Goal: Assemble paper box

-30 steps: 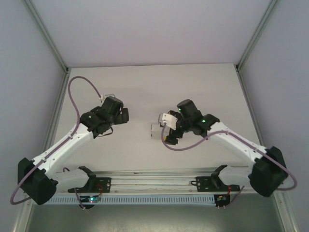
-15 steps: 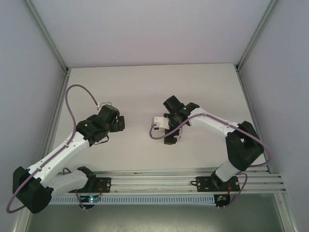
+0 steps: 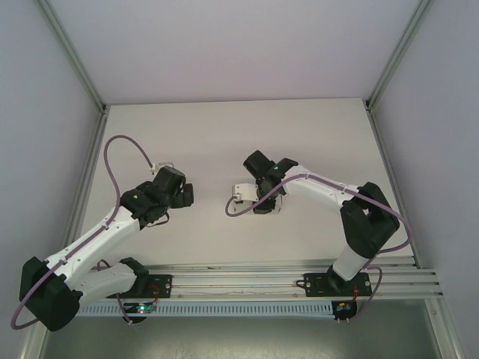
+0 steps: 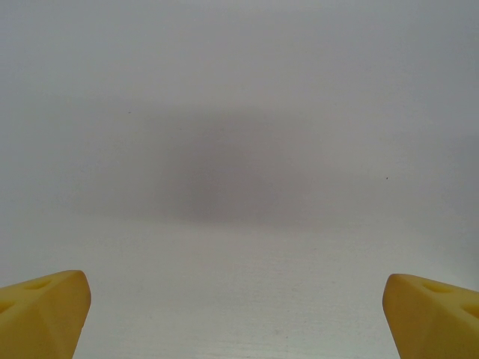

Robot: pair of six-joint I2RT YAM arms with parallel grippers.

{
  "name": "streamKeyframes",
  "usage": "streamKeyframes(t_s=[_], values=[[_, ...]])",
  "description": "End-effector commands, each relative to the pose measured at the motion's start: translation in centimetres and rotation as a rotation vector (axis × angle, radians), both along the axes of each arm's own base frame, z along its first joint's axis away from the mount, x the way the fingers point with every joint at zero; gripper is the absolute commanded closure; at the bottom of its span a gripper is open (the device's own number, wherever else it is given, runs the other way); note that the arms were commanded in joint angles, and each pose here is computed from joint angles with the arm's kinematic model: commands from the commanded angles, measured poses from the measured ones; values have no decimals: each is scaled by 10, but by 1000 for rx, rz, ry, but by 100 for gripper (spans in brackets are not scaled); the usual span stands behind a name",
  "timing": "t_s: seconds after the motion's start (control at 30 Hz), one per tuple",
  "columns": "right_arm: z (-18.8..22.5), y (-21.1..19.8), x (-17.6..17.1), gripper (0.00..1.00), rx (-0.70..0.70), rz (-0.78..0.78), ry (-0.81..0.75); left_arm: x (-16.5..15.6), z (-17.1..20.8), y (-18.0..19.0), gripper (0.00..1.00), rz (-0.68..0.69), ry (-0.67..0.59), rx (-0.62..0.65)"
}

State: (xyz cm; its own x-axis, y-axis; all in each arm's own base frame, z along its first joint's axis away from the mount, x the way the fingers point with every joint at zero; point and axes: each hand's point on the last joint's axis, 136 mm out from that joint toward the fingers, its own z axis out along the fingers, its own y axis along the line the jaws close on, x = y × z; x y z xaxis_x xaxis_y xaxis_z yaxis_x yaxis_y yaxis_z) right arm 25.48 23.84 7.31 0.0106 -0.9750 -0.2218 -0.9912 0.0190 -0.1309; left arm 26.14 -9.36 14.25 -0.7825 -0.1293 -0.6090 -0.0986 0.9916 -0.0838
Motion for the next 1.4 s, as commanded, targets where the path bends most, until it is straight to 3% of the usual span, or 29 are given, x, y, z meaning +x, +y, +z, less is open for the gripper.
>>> streamKeyframes(t_s=[0.0, 0.17, 0.27, 0.4, 0.5, 0.7, 1.0, 1.37], values=[[11, -1, 10, 70, -46, -13, -70, 1, 3, -1, 0, 17, -15, -8], [32, 7, 48, 69, -44, -62, -350, -1, 5, 1, 0, 20, -34, -27], [48, 22, 69, 68, 27, -69, -547, -6, 5, 2, 0, 24, -49, -45], [62, 40, 85, 73, 145, -40, -782, -8, 3, 4, 0, 41, -86, -85], [57, 49, 83, 71, 185, 10, -835, -10, 4, 2, 0, 34, -98, -109], [38, 56, 91, 70, 110, 48, -969, -13, 6, 3, 0, 44, -109, -129], [-3, 56, 93, 65, 7, 74, -903, -16, 5, 2, 0, 42, -94, -140], [-35, 47, 72, 41, -45, 64, -694, -17, 4, 3, 0, 45, -94, -139]])
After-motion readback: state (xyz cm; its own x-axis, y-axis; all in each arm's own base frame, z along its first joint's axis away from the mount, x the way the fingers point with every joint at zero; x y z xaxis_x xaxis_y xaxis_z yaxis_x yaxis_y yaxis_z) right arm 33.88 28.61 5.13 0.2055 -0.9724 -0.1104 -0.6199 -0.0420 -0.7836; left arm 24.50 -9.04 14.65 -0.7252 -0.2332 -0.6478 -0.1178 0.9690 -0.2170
